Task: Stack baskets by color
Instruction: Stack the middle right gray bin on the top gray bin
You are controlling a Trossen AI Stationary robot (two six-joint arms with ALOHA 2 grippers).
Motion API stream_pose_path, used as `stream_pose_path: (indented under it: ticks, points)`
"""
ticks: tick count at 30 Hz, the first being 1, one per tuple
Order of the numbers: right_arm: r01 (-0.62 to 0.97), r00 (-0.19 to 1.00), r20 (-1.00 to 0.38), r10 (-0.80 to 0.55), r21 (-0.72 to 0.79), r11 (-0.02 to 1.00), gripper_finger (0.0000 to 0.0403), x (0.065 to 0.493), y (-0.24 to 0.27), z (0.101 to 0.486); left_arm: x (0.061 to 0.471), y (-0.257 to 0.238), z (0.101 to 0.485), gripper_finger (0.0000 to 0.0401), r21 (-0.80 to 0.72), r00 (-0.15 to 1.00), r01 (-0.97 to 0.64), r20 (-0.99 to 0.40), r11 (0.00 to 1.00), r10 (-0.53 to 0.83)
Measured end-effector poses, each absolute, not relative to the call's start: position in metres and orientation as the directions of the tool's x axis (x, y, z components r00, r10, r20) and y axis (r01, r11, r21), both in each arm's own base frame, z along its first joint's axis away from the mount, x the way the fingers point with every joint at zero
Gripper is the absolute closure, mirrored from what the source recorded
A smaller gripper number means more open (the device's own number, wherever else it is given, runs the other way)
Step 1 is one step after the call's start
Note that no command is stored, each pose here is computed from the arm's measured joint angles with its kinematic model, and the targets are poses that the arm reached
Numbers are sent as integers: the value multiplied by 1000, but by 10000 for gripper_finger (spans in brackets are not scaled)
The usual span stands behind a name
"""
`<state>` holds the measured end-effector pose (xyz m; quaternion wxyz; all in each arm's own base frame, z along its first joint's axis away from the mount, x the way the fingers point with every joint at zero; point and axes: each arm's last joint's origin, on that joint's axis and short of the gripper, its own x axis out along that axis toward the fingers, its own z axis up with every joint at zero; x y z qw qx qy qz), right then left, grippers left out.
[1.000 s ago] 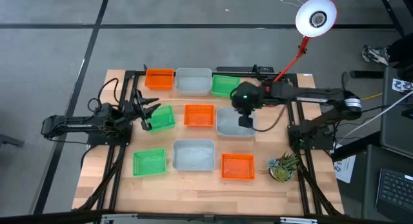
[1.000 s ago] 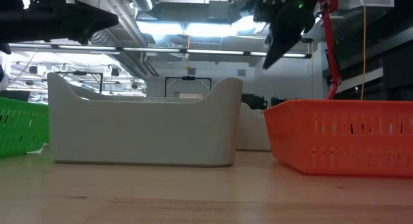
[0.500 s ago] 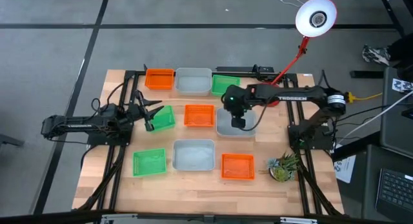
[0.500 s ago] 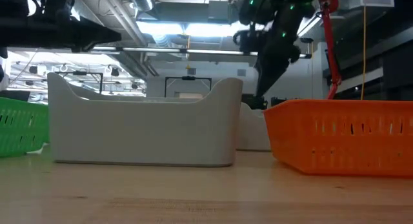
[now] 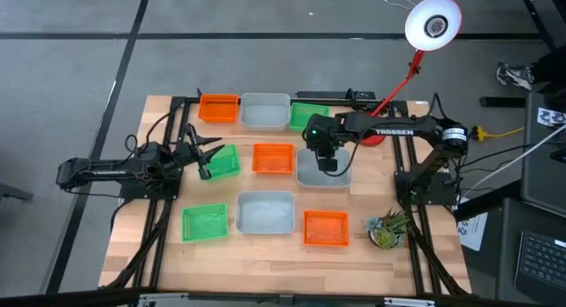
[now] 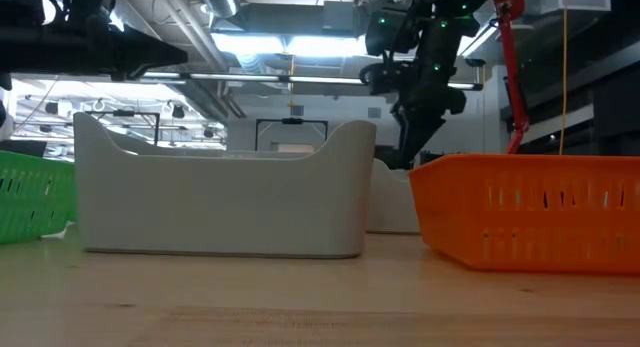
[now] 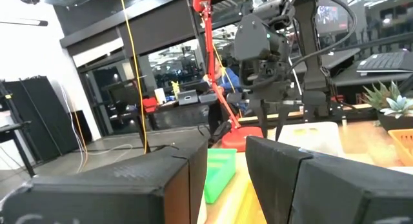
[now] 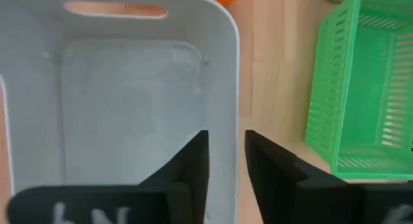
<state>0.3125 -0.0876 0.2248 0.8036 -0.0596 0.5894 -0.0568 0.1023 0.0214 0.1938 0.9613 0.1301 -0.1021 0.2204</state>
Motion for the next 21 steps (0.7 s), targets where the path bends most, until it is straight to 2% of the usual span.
stream_pose_path:
  ticks: [9,21]
  points:
    - [48,276,-946,-168,-161,986,247,310,-92,221,102,21,194,301,206,883,-450,251,869,397]
    - [77,129,-981,-142,-133,988,252,318,-103,179,102,22,194,301,206,882,-452,250,868,400]
